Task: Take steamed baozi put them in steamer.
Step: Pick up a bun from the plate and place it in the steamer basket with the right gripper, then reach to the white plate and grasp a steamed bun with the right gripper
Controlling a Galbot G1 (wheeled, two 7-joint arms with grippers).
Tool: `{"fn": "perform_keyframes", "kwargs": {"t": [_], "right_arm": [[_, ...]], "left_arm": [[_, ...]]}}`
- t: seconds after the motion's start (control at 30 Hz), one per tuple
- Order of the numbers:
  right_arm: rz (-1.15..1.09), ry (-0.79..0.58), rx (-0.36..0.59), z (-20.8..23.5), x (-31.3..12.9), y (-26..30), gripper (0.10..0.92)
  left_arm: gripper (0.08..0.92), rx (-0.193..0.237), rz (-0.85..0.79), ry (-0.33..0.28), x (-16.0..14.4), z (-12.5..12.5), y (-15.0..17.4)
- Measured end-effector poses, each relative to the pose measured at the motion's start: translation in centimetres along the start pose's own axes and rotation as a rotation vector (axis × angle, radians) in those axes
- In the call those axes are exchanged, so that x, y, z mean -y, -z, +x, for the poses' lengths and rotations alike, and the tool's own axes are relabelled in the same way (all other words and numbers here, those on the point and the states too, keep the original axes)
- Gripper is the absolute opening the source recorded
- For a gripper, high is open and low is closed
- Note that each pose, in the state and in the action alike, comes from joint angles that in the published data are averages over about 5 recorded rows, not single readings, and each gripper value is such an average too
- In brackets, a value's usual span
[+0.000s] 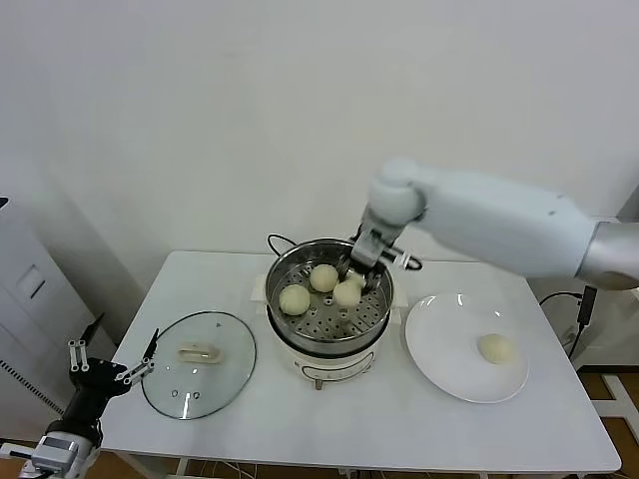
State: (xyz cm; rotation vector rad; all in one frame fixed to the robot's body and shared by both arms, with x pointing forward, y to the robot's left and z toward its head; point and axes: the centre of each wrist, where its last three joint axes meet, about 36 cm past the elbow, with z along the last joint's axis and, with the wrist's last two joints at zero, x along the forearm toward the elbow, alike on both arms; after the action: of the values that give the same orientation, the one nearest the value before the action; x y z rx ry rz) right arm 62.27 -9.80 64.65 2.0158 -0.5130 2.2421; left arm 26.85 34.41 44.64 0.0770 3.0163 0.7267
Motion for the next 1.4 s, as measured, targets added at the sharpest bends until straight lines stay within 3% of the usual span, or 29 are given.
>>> {"fn": "perform_keyframes", "kwargs": {"t": [0.47, 0.8, 0.93, 1.1, 1.4], "right_arm": [[0.265, 0.006, 0.002, -4.3, 1.7, 3.6, 0.489], [0.25, -0.023, -0.026, -3.1, 1.8, 1.8, 0.744], [0.13, -0.055, -0.042, -0.9, 1.0, -1.1, 0.814], [-0.173, -0.11, -0.035, 2.7, -1.7, -6.6, 0.822], [-0.762, -0.134, -0.045, 7.5, -11.9, -15.7, 0.823]], "left_arm": [[0.823, -0.002, 0.007, 0.003, 0.1, -0.3, -0.2], [0.823, -0.006, 0.008, 0.004, 0.1, -0.5, -0.4], [0.823, -0.008, 0.009, 0.003, 0.1, -0.4, -0.6], [0.823, -0.007, 0.007, 0.001, 0.1, -0.5, -0.7], [0.823, 0.0, 0.008, -0.003, 0.1, -0.9, -0.6]]}}
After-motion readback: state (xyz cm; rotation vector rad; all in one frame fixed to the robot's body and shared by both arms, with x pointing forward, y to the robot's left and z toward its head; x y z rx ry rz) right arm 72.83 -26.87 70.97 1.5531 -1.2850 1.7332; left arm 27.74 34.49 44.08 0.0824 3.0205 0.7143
